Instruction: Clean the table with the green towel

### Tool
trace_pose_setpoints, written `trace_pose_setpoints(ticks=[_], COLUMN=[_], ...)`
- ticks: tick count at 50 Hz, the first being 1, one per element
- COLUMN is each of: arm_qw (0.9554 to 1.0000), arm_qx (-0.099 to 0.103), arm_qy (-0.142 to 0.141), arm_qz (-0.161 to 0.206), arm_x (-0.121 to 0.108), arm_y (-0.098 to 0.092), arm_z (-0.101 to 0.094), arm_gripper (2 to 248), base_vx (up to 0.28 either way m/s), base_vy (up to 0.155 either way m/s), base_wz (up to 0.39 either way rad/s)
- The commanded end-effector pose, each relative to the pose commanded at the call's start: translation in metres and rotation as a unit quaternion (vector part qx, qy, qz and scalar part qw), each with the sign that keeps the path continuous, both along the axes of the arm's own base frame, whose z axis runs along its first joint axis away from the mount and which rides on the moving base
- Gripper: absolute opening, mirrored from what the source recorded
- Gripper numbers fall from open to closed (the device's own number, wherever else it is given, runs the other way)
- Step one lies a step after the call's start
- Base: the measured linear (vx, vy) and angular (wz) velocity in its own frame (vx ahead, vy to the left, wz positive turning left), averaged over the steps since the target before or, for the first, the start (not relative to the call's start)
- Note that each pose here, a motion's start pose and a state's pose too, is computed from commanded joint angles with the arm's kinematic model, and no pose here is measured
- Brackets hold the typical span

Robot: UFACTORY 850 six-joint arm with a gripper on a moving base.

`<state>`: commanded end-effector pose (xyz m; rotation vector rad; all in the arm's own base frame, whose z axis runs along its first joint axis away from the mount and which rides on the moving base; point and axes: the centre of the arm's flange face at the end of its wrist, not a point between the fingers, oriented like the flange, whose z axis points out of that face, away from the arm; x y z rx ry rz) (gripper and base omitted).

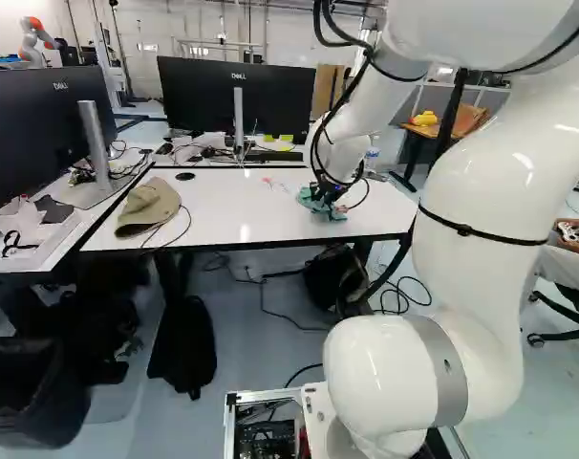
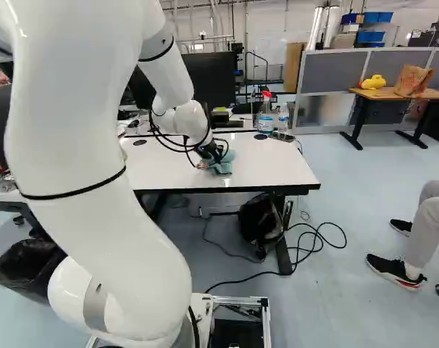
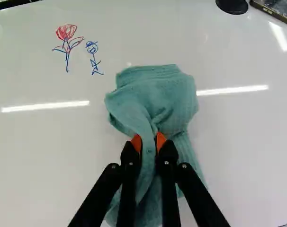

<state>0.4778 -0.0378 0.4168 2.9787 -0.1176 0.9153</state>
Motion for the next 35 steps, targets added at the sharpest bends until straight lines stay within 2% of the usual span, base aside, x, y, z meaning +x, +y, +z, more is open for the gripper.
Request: trace_pose_setpoints(ticks=[15, 35], arm_qw=[1.0, 0.9991], arm_qx=[0.0, 0.001], arm_qy=[0.004, 0.005], arm_qz=[-0.008, -0.041], arm_x=[-0.029, -0.052], arm_y=[-0.005, -0.032], arm_z=[0.0, 0.0], arm_gripper=[55, 55], base_vx=[0.0, 0.0], base_vy=[0.0, 0.0], base_wz=[0.0, 0.0])
